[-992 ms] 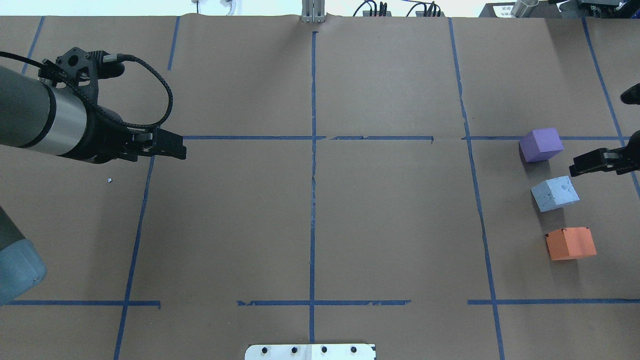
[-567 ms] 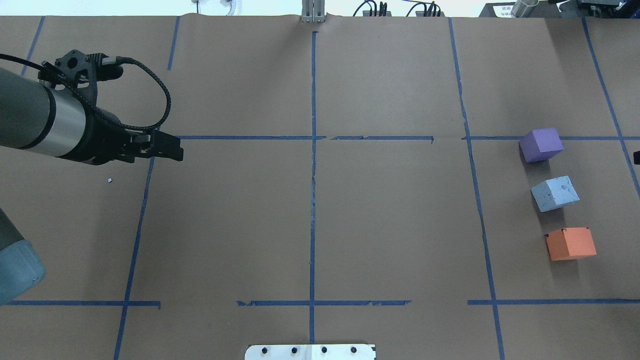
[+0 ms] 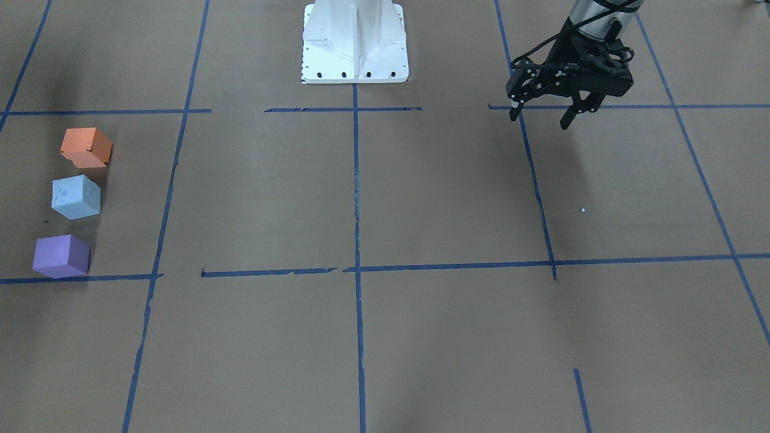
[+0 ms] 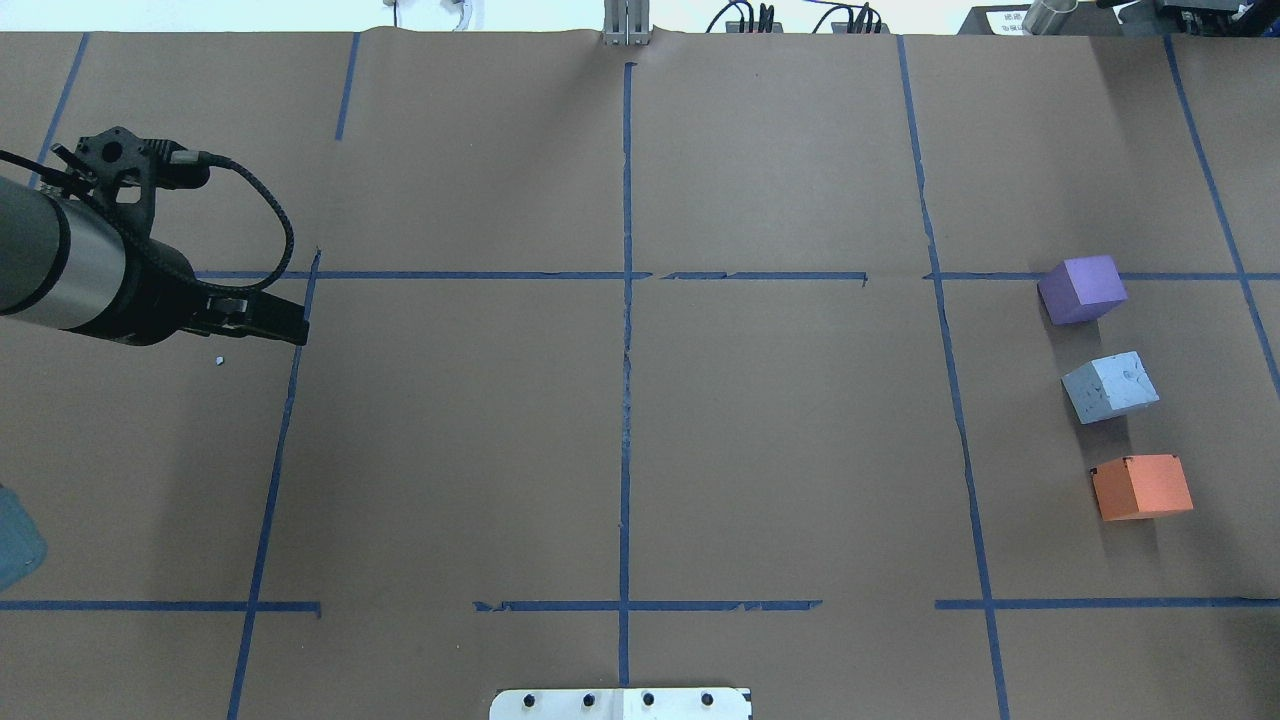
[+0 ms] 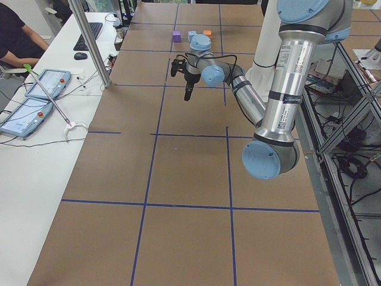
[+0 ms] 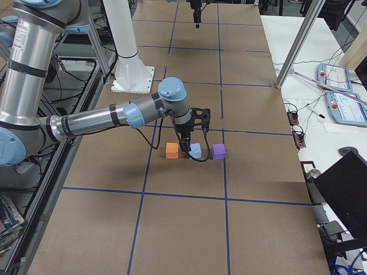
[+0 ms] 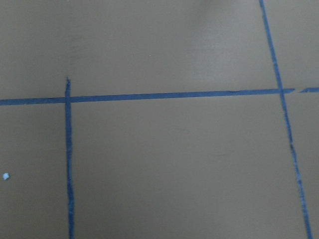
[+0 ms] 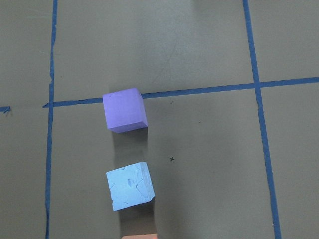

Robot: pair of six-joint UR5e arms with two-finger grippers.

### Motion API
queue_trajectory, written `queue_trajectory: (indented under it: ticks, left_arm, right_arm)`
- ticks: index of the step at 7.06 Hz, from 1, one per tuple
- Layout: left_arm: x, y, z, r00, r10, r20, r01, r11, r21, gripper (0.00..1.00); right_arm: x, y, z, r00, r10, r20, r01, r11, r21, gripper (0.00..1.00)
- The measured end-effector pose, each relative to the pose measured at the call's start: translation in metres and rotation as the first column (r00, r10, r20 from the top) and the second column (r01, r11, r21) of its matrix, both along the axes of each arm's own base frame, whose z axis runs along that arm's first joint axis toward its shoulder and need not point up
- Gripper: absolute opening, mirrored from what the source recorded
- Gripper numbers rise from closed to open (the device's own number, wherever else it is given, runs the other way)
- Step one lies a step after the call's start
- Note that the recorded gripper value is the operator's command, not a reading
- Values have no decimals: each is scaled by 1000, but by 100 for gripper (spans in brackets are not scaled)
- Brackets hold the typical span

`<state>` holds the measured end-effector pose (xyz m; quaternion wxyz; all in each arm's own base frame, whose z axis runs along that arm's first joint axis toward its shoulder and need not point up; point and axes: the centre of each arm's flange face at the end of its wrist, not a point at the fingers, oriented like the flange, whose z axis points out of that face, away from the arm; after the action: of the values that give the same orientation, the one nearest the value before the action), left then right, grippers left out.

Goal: Place blue block between orange and purple blocks

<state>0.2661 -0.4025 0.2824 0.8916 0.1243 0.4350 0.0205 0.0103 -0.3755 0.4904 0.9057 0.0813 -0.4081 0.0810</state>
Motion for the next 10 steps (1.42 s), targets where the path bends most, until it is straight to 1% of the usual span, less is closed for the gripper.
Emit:
queue_trajectory:
  ticks: [2,4,5,7,9,10]
  left_arm:
    - [-23,-1,29,997,45,68,-49,997,53,100]
    - [-51,-2,61,986,91,142,-106,989,100,100]
    - [-71,-5,76,979,114,167,-134,985,113,100]
    - [-125,-10,105,973,174,154,-193,974,118,100]
    - [-166,-15,142,971,202,127,-214,973,83,100]
    - [-186,-18,162,972,212,97,-219,974,64,100]
  right_arm:
    - [10,6,6,999,-30,21,29,999,23,100]
    - [15,6,19,997,-80,5,80,995,53,100]
    - [21,7,25,994,-106,-10,106,993,52,100]
    - [28,2,30,989,-144,-26,145,989,33,100]
    - [30,-2,30,988,-154,-28,154,988,17,100]
    - [30,-3,31,988,-154,-28,155,988,12,100]
